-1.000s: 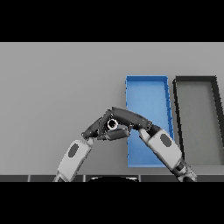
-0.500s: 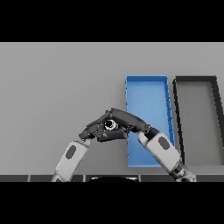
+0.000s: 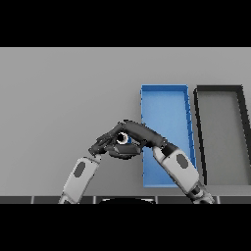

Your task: Pick up the blue pipe and place it into the blue bin.

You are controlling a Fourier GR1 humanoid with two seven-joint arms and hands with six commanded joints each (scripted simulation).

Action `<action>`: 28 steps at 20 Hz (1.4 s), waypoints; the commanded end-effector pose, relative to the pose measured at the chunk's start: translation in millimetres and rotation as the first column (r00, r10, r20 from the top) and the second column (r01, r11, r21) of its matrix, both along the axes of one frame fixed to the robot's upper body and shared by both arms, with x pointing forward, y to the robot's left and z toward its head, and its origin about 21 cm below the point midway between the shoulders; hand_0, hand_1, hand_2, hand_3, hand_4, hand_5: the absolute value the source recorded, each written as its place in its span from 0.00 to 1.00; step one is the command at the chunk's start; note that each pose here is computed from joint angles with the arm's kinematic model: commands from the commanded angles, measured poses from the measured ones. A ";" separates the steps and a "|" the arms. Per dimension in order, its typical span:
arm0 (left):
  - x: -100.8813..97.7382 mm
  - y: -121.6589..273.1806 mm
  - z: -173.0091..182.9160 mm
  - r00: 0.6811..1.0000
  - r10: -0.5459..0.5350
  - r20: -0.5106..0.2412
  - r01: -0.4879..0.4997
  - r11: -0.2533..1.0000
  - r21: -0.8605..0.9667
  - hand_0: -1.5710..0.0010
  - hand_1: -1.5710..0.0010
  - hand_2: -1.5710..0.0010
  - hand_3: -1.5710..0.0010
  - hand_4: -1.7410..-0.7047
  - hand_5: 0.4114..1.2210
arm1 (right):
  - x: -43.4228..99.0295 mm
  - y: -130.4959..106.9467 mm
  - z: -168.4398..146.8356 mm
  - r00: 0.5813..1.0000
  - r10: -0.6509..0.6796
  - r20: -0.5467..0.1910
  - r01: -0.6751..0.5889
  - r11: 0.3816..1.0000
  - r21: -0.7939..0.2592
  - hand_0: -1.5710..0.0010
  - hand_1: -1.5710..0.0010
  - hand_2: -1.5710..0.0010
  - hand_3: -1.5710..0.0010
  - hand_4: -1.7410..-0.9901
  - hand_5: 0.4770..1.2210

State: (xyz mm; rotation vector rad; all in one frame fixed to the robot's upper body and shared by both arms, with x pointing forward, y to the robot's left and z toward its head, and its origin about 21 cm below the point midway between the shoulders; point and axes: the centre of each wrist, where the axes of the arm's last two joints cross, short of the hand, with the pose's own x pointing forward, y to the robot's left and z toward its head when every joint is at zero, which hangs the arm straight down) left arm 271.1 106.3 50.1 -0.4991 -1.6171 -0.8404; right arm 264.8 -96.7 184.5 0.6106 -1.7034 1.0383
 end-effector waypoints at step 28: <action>-1.4 5.1 -3.0 1.000 0.025 0.000 -0.025 0.995 0.098 1.00 1.00 1.00 1.00 0.84 0.01 | 92.1 -152.3 90.9 0.830 -0.523 -0.194 0.557 0.800 0.224 0.00 0.00 0.00 0.00 0.00 1.00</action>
